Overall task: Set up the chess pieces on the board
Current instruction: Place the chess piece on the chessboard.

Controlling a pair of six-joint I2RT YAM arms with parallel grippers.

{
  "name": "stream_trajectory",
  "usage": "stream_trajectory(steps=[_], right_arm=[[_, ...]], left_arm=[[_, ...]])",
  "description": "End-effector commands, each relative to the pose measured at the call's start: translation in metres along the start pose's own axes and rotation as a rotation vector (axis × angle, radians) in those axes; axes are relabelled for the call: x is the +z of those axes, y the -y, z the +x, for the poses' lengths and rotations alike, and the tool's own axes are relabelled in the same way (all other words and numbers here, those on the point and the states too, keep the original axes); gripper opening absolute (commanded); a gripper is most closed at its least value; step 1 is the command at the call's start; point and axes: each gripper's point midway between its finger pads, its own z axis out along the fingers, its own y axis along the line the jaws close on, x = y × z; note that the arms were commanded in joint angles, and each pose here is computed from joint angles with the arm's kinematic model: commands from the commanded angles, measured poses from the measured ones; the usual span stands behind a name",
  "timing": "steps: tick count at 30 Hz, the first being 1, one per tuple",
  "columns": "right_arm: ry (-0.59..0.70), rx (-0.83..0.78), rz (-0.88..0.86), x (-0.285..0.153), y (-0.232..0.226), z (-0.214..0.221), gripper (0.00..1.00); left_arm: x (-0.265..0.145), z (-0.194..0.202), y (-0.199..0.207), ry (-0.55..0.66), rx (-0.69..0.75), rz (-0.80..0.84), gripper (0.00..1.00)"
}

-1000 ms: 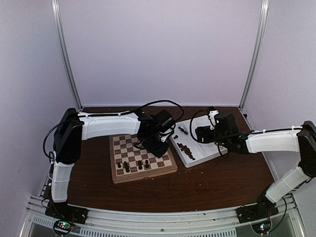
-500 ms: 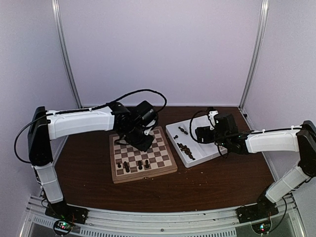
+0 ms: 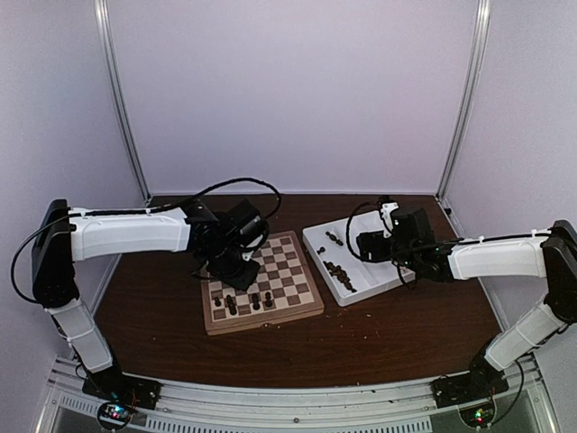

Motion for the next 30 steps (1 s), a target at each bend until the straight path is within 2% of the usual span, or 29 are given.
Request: stream_trajectory(steps=[1,30], right_arm=[[0.019,0.010,0.004,0.001,-0.001,-0.011,0.96],[0.015,0.002,0.014,0.002,0.001,-0.009,0.96]], left_arm=[[-0.004,-0.005,-0.005,0.050,-0.050,0.016,0.06],[0.038,0.014,-0.003,-0.008,-0.066,0.017,0.05]])
